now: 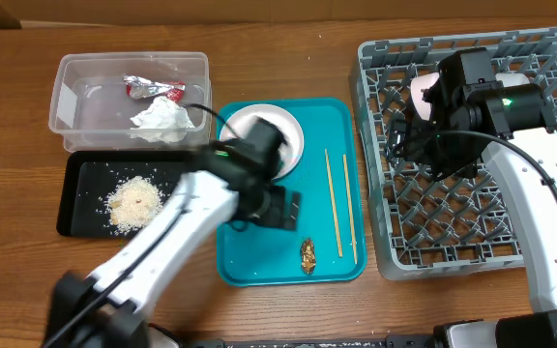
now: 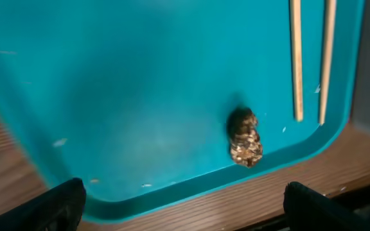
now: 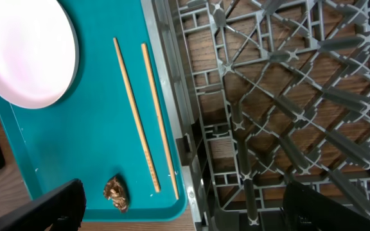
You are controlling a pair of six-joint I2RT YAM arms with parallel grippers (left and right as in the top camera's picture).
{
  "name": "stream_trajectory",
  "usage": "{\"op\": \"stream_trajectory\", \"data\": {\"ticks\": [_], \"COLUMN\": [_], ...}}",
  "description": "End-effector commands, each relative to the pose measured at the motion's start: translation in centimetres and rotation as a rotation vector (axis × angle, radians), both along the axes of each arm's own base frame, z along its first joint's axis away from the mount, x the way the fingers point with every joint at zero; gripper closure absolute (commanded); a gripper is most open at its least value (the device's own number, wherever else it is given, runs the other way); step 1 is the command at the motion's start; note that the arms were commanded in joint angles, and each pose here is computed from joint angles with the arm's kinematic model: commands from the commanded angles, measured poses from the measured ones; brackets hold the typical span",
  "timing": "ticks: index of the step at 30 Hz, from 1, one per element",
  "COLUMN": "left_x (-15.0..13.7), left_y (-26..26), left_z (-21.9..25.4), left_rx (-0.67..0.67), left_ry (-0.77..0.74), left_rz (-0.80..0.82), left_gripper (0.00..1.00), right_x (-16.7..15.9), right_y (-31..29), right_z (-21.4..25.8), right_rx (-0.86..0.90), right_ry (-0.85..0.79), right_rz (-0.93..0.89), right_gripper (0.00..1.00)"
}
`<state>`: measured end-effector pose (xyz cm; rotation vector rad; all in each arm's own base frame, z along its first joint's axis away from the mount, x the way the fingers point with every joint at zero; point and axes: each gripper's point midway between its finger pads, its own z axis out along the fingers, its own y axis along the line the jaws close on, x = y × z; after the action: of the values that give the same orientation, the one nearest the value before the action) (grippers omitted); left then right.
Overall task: Sort waste into correct bins and load items into the dishwasher
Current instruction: 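Reach the left gripper to the brown food scrap and grasp it, then carry the food scrap with the left gripper and drop it on the black tray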
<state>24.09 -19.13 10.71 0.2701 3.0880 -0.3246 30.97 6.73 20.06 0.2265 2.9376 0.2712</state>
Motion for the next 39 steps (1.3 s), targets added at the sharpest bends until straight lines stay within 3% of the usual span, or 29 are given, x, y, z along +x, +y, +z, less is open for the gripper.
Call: {"op": "stream_trajectory", "data": {"ticks": [1,7,10,14,16,21,23,32,39], "left_x": [-1.9,-3.4,-3.6,-3.4,-3.3,-3.0,-2.9,-1.7,3.7], "left_y": [-2.4,-4.1,-3.8,-3.8,-3.8,-4.1,-4.2,-3.6,1.2], "left_z": [-3.8,-8.9,-9.8,-10.0,-10.0,-10.1,-10.1,-9.0,-3.8], "left_rx": [0.052,0.131,0.159,0.158,0.156,0.148,0.143,0.136,0.146], "left_ry": [0.079,0.157,0.177,0.165,0.160,0.145,0.138,0.129,-0.016], "left_rz": [-0.101,-0.224,-0.231,-0.256,-0.268,-0.279,-0.289,-0.255,-0.046], "left_gripper": [0.00,0.03,0.21,0.59,0.73,0.84,0.94,0.96,0.96], "right_x": [0.1,0.1,0.1,0.2,0.3,0.3,0.3,0.3,0.3], "right_y": [-0.2,-0.2,-0.2,-0.2,-0.2,-0.2,-0.2,-0.2,-0.2], "right_z": [-0.1,-0.1,-0.1,0.0,0.0,0.0,0.0,0.0,0.0], "right_rx": [-0.014,-0.014,-0.014,-0.014,-0.013,-0.012,-0.012,-0.013,-0.013], "right_ry": [-0.004,-0.004,-0.004,-0.007,-0.010,-0.011,-0.011,-0.011,-0.012], "right_rz": [0.001,0.001,0.001,0.001,0.001,0.001,0.001,0.001,0.001], "right_gripper": [0.00,0.00,0.00,0.00,0.00,0.00,0.00,0.00,0.00]}}
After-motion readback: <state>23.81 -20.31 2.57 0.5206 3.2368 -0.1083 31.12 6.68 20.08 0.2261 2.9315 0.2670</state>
